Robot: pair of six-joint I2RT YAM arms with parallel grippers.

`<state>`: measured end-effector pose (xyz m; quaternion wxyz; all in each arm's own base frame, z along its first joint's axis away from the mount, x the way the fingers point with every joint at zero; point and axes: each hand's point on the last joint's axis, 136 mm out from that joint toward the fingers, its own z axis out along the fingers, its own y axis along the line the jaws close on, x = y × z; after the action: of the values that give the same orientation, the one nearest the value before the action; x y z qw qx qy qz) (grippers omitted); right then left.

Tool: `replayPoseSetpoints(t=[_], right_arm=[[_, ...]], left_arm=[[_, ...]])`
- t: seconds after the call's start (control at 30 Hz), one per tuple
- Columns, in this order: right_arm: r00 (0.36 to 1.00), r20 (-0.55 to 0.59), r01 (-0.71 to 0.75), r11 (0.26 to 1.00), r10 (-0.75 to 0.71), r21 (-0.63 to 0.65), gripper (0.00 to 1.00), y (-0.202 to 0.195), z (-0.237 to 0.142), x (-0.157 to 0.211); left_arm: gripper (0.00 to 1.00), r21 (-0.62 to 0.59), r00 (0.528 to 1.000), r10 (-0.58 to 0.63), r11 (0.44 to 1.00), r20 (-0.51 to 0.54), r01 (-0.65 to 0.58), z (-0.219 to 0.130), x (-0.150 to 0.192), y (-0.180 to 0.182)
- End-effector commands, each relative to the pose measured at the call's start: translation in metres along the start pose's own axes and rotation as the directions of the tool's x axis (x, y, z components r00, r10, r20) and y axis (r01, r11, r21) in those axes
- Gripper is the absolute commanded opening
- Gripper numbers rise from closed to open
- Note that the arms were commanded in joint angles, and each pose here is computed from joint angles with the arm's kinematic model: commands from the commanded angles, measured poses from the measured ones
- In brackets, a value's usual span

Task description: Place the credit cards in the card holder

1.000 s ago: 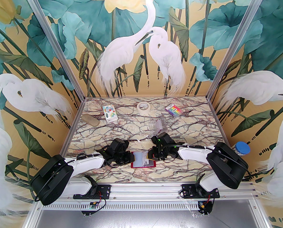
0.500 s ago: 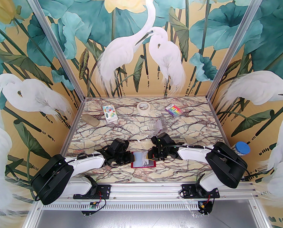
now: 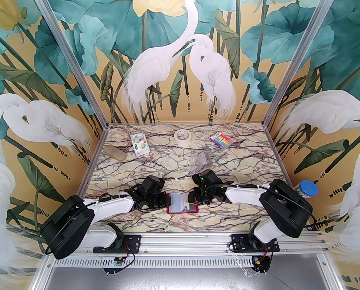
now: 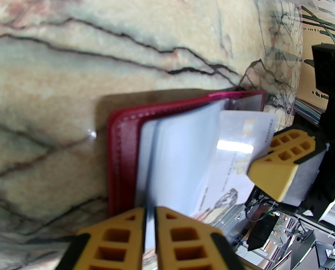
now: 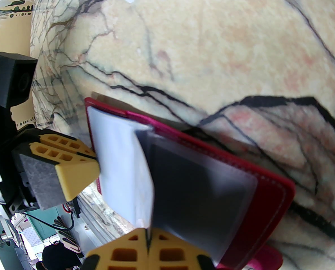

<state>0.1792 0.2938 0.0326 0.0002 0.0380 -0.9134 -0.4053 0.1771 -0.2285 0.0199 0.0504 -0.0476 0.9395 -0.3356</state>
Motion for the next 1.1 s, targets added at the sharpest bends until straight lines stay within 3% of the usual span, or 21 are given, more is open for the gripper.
replayPoseSetpoints(t=[0.0, 1.07], right_arm=[[1.0, -0.017, 0.006, 0.996, -0.004, 0.09, 0.0, -0.021, 0.005, 0.006], [1.0, -0.007, 0.001, 0.993, 0.0, 0.122, 0.0, -0.031, 0.01, 0.005]], left_arm=[[0.13, -0.064, 1.0, 0.0, 0.998, -0.01, -0.001, 0.003, 0.002, 0.013], [0.12, -0.143, 1.0, -0.001, 0.99, -0.023, -0.002, 0.005, 0.01, 0.029]])
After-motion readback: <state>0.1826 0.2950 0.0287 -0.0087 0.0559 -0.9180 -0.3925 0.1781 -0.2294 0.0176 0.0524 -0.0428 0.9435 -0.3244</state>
